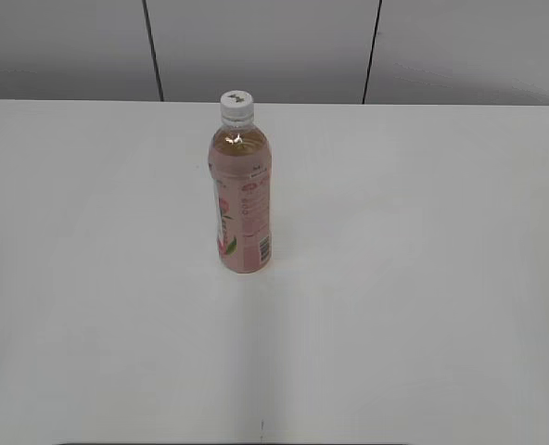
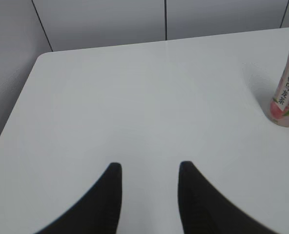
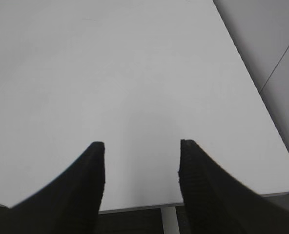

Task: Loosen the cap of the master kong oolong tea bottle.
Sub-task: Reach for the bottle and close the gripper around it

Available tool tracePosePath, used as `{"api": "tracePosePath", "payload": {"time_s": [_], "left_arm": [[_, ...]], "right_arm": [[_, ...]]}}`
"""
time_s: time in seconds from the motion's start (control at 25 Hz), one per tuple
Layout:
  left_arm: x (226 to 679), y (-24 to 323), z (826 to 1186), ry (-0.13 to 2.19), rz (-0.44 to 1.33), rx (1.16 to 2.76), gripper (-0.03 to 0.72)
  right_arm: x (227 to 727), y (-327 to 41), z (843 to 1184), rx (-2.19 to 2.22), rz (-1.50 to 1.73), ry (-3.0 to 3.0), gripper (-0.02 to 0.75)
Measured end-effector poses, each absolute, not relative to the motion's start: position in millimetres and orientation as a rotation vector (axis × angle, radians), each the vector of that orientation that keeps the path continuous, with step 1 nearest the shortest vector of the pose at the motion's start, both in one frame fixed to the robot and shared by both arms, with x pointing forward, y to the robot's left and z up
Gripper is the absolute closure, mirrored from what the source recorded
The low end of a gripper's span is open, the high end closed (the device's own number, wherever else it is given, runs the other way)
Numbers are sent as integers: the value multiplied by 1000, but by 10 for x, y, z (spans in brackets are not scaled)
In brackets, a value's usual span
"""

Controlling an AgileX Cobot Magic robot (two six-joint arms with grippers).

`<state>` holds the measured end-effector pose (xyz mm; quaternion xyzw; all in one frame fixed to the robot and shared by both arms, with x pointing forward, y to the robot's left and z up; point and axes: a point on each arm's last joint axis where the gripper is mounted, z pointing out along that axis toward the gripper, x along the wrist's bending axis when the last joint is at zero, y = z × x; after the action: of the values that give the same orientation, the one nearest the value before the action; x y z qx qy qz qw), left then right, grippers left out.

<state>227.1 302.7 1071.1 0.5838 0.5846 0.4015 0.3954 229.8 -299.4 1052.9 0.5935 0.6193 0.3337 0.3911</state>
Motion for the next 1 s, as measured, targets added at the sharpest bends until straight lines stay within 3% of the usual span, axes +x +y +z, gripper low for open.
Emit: {"api": "tracePosePath", "payload": {"time_s": [0.36,0.72,1.0], "left_arm": [[2307,3022,10713,1494,1000,1493,446],[2726,2979,10929,1507,921,1496,444],[3163,2907,10982,1414,883,1439,358]], "right_arm": [[2298,-2994,10529,1508,848,1573,362],[2298,-2994,10529,1508,848,1573,362],[2298,-2994,10529,1508,848,1573,362]]}}
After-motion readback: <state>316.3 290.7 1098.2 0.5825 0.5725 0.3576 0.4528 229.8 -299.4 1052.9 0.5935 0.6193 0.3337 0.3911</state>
